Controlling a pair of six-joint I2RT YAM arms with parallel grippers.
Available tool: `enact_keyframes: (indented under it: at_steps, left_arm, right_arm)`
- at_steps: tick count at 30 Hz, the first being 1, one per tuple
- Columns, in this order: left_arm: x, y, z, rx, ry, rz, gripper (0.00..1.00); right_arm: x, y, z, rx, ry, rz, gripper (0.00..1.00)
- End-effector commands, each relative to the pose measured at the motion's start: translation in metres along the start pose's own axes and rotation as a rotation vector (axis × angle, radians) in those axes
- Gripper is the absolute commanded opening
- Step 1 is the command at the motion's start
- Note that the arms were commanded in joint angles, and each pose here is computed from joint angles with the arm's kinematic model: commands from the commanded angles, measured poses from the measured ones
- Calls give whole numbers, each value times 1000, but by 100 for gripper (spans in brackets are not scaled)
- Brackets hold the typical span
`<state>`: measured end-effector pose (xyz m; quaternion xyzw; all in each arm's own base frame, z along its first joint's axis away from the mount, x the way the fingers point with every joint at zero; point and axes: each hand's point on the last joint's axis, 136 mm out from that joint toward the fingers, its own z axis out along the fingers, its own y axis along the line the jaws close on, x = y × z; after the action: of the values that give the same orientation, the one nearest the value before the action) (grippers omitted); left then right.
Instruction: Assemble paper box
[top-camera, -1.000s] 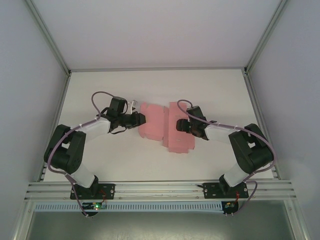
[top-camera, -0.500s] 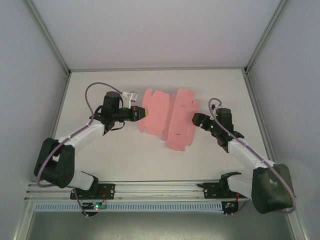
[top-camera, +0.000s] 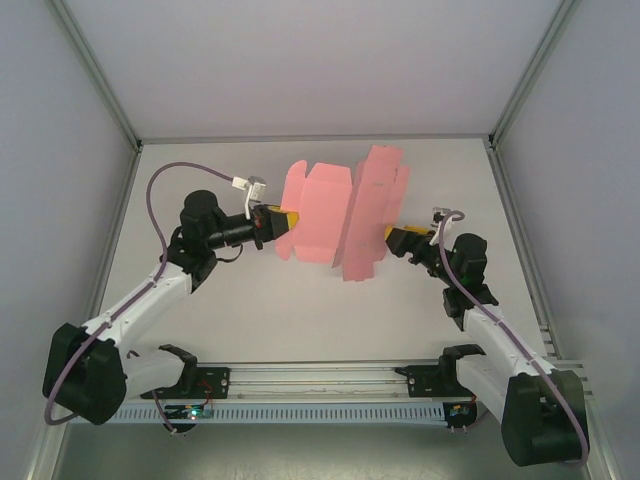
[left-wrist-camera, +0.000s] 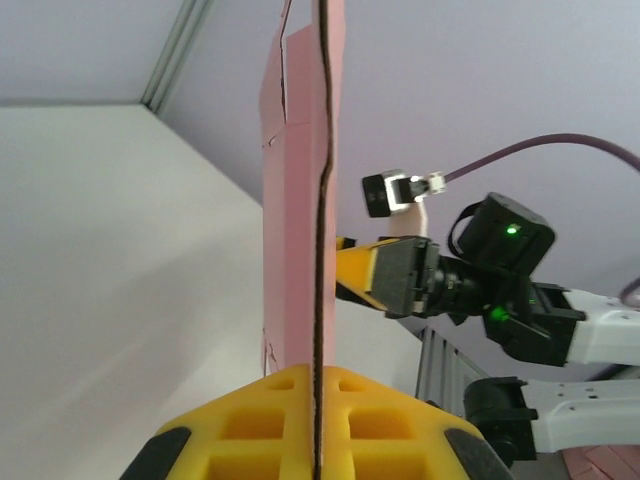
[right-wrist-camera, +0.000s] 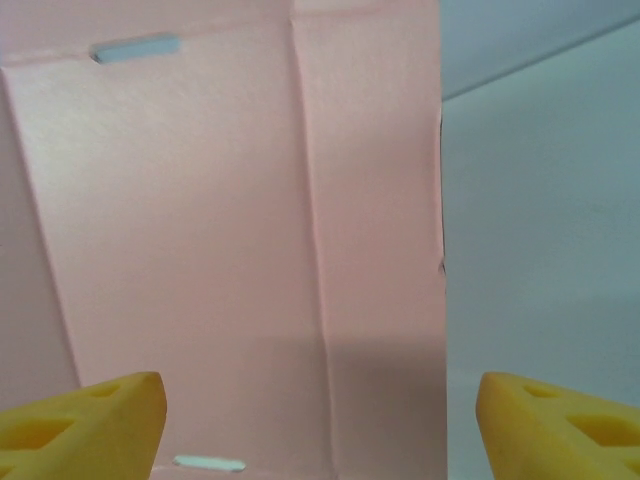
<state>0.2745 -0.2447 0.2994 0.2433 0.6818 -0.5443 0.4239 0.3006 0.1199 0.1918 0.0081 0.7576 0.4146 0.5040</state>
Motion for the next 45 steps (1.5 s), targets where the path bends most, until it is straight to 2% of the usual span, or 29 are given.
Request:
enact_keyframes:
  at_steps: [1,5,8,12,16,20,23,27,28,29,30,31,32,33,37,39,42,45]
  left_arm:
    - [-20,-40,-6,98,-63,120,0]
    - [-24,-54,-10,104,-97,163,0]
    - [-25,-61,-10,111,-103,190,0]
    - [-25,-52,-8,57,-100,182,0]
    - [-23,-41,-9,4,-106,172,0]
    - [-21,-25,-10,-84,-111,147,0]
    - [-17,-11,-11,-149,-103,123,0]
    - [-10,8,-12,-234,-92,80,0]
    - [-8,12,-13,-254,-86,74,3]
    - [-5,19,-15,-295,-76,60,29]
    - [-2,28,-19,-356,-66,39,67]
    - [2,38,-25,-425,-44,28,85]
    - [5,49,-34,-515,-30,20,97]
    - [7,61,-44,-608,-19,7,100]
    - [16,99,-97,-991,46,-6,100]
    - [18,104,-104,-1049,80,11,100]
    - [11,106,-80,-951,103,81,100]
    - [10,91,-28,-664,196,245,100]
  right_arm:
    - [-9,17,-3,-92,-27,-53,81]
    - [-14,23,-2,-119,-34,-81,78]
    - [-18,34,-3,-179,-44,-106,63]
    - [-26,44,-6,-209,-65,-130,32]
    - [-27,48,-12,-202,-83,-180,23]
    - [-26,47,-19,-164,-86,-217,6]
    - [-26,50,-25,-156,-97,-265,0]
    - [-33,42,-31,-69,-138,-314,0]
    - [-35,38,-32,-32,-133,-325,0]
    - [-37,32,-32,16,-118,-332,0]
    - [-38,29,-33,52,-104,-343,0]
    - [-38,26,-33,82,-84,-353,0]
    - [-36,26,-33,92,-61,-371,0]
    - [-35,26,-33,103,-38,-388,0]
    - [-15,33,-24,113,123,-453,0]
    - [3,36,-19,105,239,-479,0]
    - [28,43,-8,57,398,-503,0]
    - [55,60,-1,-64,577,-593,0]
